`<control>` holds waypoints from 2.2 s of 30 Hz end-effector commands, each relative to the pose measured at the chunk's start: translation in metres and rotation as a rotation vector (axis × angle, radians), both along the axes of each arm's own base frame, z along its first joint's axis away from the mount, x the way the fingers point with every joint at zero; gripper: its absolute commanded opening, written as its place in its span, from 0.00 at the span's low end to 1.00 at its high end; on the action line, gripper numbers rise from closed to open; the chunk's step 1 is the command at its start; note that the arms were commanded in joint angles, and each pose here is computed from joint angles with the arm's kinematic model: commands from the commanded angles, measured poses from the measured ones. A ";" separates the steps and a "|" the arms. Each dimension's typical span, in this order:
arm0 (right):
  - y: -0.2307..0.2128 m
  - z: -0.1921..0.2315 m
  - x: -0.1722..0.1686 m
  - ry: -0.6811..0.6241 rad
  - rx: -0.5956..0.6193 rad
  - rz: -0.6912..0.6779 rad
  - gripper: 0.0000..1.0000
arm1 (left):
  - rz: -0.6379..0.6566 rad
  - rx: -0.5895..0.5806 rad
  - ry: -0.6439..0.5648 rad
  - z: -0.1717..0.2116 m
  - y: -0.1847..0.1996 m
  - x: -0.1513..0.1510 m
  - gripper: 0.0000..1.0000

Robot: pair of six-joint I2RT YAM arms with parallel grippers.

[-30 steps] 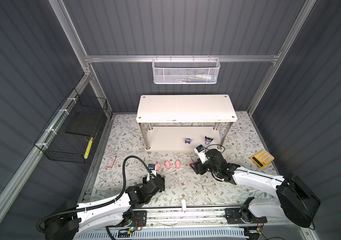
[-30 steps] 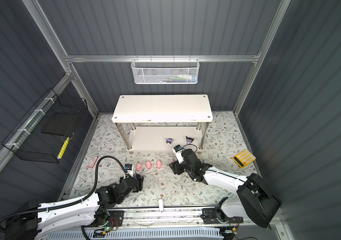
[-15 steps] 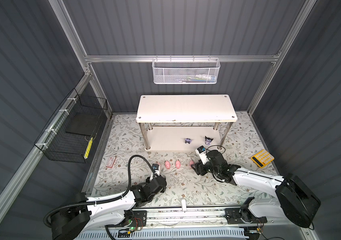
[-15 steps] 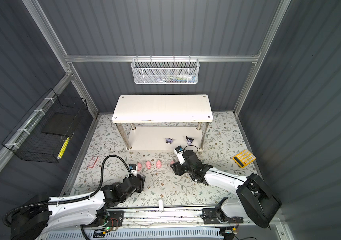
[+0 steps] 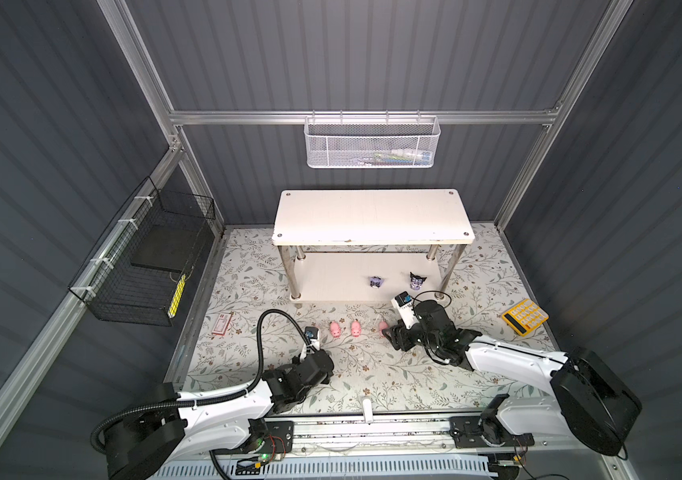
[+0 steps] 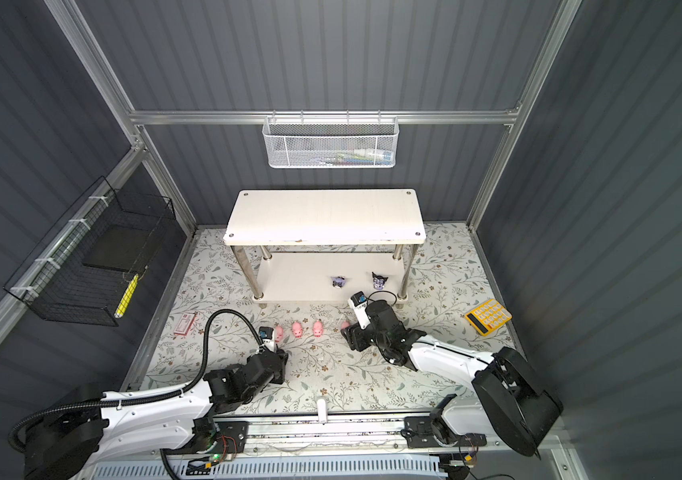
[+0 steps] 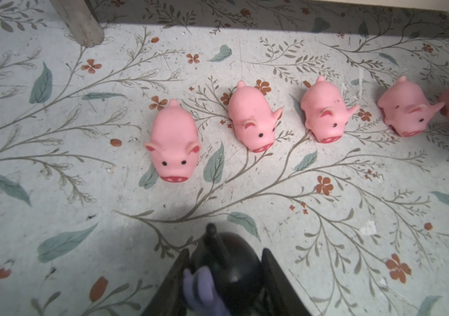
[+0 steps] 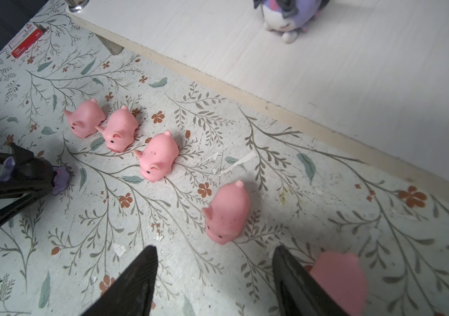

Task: Place and organize the plastic toys onto the shelf
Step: 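Lift the black figurine with the left gripper above the pig row, then carry the black figurine with the left gripper onto the lower shelf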

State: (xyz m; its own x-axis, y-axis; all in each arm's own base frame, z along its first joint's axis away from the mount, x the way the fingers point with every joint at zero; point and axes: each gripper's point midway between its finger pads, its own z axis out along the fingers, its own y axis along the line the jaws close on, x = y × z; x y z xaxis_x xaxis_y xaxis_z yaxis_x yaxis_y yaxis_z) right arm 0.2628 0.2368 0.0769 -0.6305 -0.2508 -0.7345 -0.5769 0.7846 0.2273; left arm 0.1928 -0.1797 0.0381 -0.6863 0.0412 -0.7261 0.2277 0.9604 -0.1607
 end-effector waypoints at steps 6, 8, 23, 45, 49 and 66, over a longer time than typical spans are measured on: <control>0.002 0.001 0.000 0.007 0.017 0.002 0.69 | 0.032 -0.039 -0.013 0.017 -0.003 0.006 0.34; 0.002 0.000 0.000 0.009 0.018 0.003 0.68 | 0.046 -0.044 -0.011 0.021 -0.003 0.007 0.33; -0.001 0.011 -0.002 -0.005 0.018 0.005 0.68 | 0.122 -0.072 -0.043 0.085 -0.024 0.029 0.34; -0.038 0.076 -0.009 -0.162 0.001 -0.088 0.69 | 0.359 -0.093 -0.170 0.121 -0.061 0.126 0.33; -0.040 0.078 -0.010 -0.165 0.007 -0.093 0.69 | 0.411 -0.106 -0.205 0.122 -0.061 0.141 0.33; -0.038 0.074 -0.013 -0.143 0.010 -0.079 0.69 | 0.605 -0.088 -0.229 0.098 -0.057 0.189 0.33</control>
State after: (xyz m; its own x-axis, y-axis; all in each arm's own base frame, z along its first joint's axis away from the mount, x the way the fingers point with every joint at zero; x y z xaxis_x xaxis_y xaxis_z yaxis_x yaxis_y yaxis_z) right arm 0.2474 0.1979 0.1443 -0.5408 -0.2042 -0.8159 -0.5411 0.8272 0.1516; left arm 0.3714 -0.2419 0.1234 -0.4551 -0.3248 -0.8291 -0.2633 0.9386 -0.2231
